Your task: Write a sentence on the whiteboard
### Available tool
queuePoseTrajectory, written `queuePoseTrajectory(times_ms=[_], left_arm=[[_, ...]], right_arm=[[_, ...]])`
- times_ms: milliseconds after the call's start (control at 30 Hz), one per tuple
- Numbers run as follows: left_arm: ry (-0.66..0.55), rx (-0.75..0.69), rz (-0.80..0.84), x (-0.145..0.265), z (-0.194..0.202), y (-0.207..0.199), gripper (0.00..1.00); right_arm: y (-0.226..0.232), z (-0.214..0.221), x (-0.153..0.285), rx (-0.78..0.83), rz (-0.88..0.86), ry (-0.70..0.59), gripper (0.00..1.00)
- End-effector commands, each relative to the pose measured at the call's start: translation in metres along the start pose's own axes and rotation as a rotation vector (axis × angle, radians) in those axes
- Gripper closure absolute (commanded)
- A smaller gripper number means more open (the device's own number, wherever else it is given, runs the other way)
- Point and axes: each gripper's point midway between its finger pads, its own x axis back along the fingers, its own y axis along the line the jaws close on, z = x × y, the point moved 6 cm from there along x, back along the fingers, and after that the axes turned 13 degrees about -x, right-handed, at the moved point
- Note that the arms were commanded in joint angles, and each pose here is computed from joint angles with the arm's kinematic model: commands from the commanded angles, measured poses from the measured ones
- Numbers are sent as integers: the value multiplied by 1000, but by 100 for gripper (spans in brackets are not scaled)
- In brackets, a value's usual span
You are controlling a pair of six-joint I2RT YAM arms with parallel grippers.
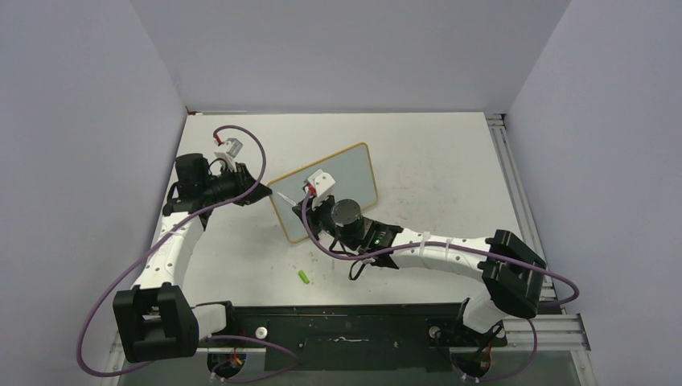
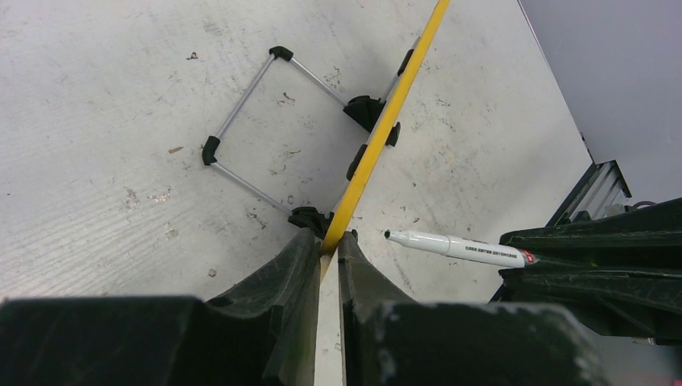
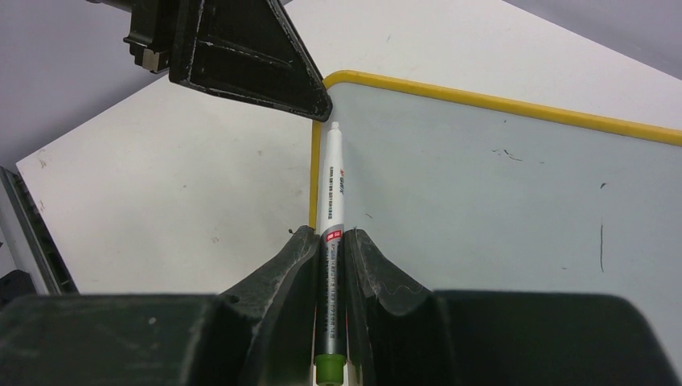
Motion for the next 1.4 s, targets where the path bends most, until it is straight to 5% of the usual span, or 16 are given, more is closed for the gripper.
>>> queuePoseTrajectory(times_ms=[0, 1367], left_arm=[[-35, -46, 20, -1, -13, -3, 95], [-30, -87, 19, 1, -13, -8, 100]], right_arm=[[16, -26, -8, -12, -43, -92, 95], [3, -10, -24, 6, 66, -76, 95]])
